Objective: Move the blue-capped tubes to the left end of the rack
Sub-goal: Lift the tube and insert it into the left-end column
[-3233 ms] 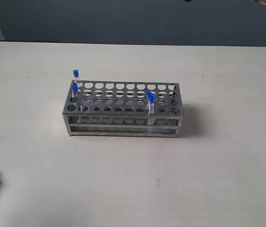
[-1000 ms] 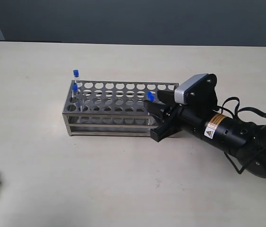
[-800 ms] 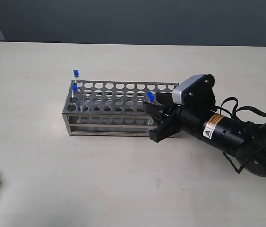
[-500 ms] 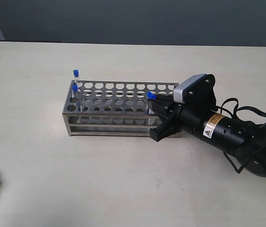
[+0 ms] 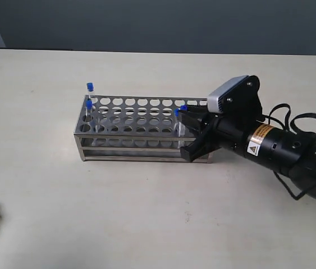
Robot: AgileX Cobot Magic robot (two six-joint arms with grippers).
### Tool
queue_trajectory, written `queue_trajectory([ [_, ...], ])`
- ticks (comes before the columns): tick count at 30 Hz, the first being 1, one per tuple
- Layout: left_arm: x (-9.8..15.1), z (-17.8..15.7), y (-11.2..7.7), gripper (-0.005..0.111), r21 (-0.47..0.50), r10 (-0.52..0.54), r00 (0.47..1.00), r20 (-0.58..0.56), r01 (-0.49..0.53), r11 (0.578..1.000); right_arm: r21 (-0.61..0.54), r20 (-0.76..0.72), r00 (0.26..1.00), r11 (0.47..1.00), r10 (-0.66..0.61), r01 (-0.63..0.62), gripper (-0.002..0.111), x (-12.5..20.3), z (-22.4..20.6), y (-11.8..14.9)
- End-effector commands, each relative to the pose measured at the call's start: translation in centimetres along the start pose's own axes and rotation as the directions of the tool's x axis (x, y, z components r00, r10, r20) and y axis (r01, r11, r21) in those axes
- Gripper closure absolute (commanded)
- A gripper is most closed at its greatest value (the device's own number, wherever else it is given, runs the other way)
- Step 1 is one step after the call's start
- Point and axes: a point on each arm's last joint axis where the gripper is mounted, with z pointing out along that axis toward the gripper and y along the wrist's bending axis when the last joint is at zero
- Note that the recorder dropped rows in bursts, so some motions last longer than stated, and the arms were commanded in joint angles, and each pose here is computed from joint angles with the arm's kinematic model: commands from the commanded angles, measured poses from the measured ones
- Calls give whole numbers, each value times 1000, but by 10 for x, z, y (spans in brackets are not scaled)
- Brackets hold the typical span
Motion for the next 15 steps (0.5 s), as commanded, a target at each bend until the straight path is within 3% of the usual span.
queue_trajectory([
  [1,-2,0,0,106,6,-5,1000,10,5,1000,7,67,997,999,-35,34,108,-26,-10,2],
  [10,-2,0,0,106,6,-5,1000,10,5,1000,24,195,978,997,-78,75,108,-69,-27,4],
  [15,-2,0,0,106,6,-5,1000,10,5,1000,-62,233,971,996,-46,63,108,-95,-11,4],
])
